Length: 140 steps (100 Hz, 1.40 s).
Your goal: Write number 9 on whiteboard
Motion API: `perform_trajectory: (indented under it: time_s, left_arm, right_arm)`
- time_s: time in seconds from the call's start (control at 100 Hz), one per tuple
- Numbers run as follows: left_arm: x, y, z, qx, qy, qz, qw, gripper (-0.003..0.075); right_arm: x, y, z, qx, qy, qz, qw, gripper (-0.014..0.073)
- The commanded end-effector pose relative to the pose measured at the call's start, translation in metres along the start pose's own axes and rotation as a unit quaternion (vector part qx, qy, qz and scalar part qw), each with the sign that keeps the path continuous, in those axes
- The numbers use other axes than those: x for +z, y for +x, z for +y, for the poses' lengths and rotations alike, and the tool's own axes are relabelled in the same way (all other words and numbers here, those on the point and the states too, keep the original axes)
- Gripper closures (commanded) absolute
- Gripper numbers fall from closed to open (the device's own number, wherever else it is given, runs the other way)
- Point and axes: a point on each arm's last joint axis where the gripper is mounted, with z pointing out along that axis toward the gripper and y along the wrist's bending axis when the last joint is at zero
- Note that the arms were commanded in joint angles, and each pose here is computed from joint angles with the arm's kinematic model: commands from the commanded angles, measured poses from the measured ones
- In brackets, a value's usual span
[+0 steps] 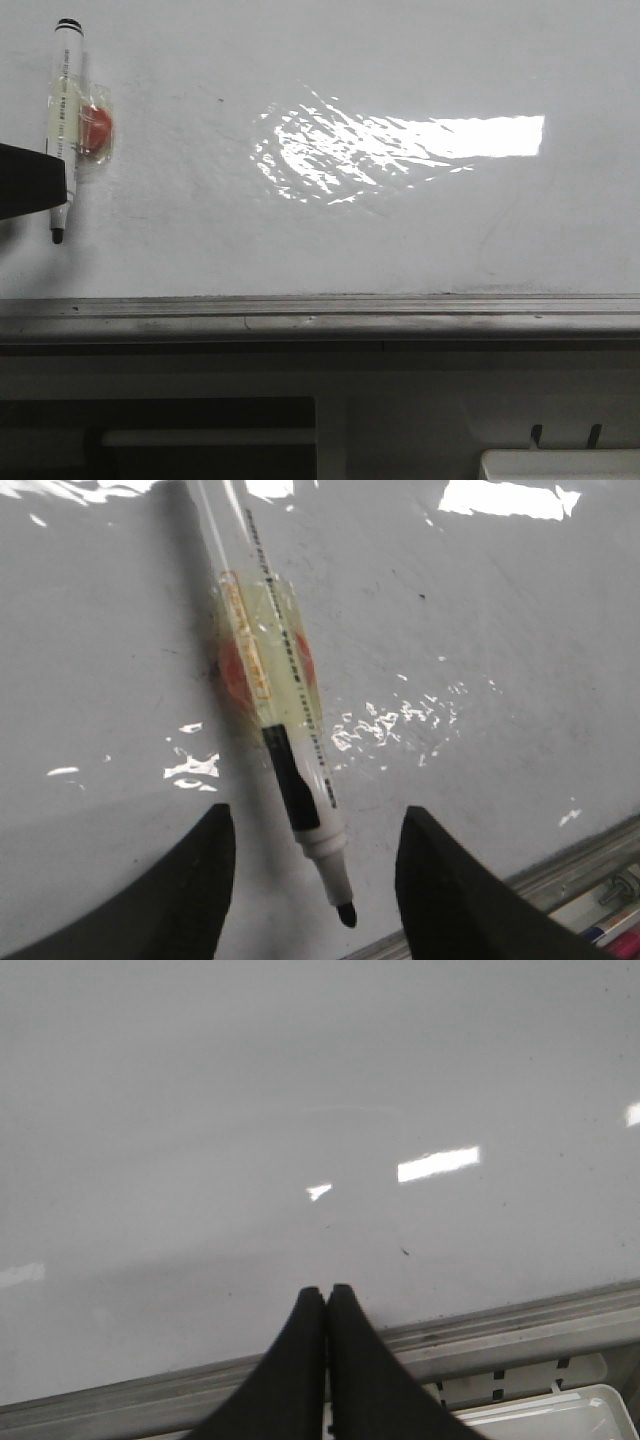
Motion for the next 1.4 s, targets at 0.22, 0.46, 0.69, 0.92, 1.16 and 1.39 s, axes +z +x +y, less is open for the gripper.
perform_trajectory:
  time_s: [0.22, 0.46, 0.69, 0.92, 1.16, 1.39]
  left_arm:
    - [0.022, -0.010, -0.003, -0.007, 0.006, -0.069, 0.998, 0.0388]
    - [0.028, -0.003, -0.001, -0.006, -0.002, -0.050, 0.999, 0.0444]
    - [0.028, -0.005, -0.001, -0.010, -0.003, -0.061, 0.998, 0.0739]
    - [0.024, -0.012, -0.013, 0.052, 0.059, -0.092, 0.993, 0.0740]
    - [0.013, -0.011, -0.034, 0.173, 0.165, -0.097, 0.966, 0.0740]
    - [0.008, -0.003, -0.048, 0.291, 0.241, -0.097, 0.921, 0.0740]
  right_arm:
    - [-0.002, -0.016, 0.003, -0.002, -0.005, -0.039, 0.999, 0.0664]
    - [-0.002, -0.014, 0.003, -0.002, -0.003, -0.029, 1.000, 0.0664]
    - [-0.002, -0.010, 0.011, -0.021, -0.044, -0.009, 0.999, 0.0664]
    - [-0.008, -0.015, 0.027, -0.044, -0.113, 0.011, 0.993, 0.0664]
    - [-0.012, -0.023, 0.057, -0.104, -0.214, 0.058, 0.970, 0.0631]
    - [-0.036, -0.049, 0.105, -0.186, -0.366, 0.039, 0.911, 0.0294]
